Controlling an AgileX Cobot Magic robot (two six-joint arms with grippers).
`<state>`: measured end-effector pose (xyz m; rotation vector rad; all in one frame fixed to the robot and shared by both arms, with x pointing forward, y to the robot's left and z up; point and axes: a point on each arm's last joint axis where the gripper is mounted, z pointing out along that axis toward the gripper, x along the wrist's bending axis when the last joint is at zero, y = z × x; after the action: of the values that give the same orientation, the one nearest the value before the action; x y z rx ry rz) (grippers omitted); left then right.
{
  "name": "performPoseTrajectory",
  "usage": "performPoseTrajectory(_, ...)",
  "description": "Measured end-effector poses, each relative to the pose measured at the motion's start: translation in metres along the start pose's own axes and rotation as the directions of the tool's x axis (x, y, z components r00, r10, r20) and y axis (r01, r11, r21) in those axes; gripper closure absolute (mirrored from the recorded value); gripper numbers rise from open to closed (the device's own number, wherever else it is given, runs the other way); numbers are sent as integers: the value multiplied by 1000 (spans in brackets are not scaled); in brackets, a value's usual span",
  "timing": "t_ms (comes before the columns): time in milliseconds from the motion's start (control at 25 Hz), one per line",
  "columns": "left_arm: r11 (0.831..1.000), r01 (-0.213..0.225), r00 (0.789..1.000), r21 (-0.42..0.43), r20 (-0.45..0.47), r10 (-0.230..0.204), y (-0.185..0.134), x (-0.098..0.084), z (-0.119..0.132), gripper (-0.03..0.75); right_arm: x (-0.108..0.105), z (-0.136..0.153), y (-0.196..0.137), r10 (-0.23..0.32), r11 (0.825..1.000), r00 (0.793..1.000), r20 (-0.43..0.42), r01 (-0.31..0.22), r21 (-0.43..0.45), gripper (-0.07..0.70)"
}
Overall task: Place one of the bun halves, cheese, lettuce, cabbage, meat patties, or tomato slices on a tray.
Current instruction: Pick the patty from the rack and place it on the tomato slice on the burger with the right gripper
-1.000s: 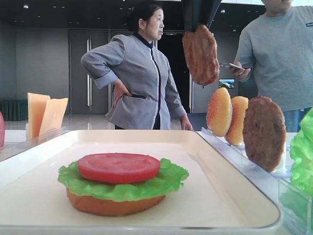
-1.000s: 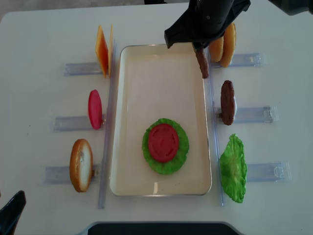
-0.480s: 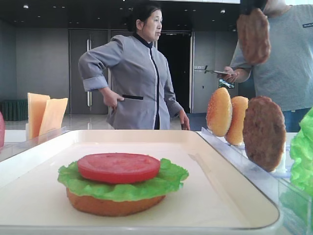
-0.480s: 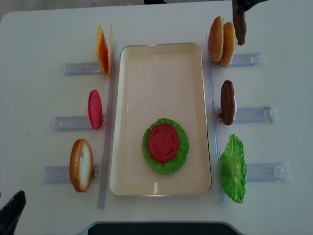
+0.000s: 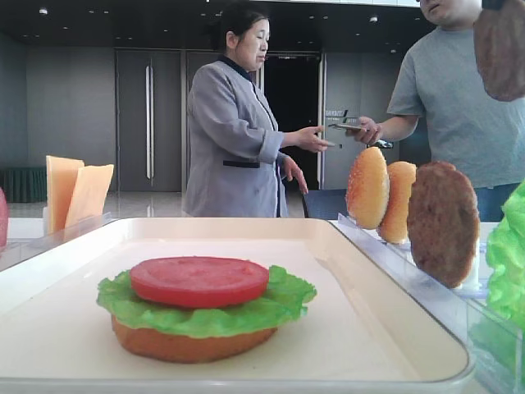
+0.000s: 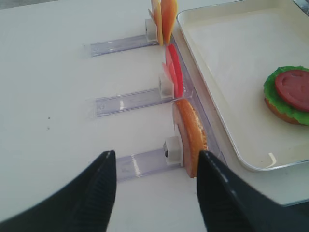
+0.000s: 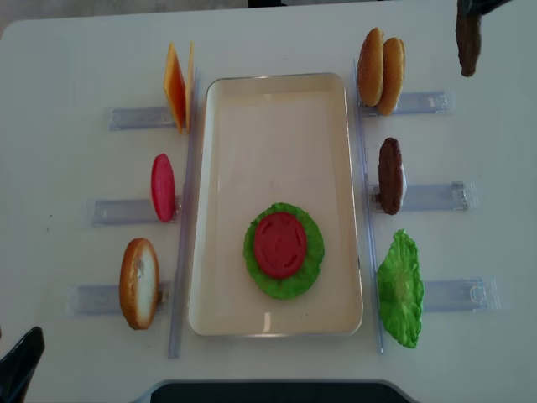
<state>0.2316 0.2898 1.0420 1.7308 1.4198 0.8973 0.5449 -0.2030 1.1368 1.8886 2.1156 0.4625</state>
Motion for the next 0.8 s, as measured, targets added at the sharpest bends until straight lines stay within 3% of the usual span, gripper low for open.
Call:
performPoseTrajectory(280,1000,0,1000,0,0,0,0,0,0,307,9,-13,-38,16,999,998,-61,-14,33,510)
performPoseTrajectory(800,1000,0,1000,0,0,0,0,0,0,307,37,-27,-100,-16,996,992,-122,26,80,510)
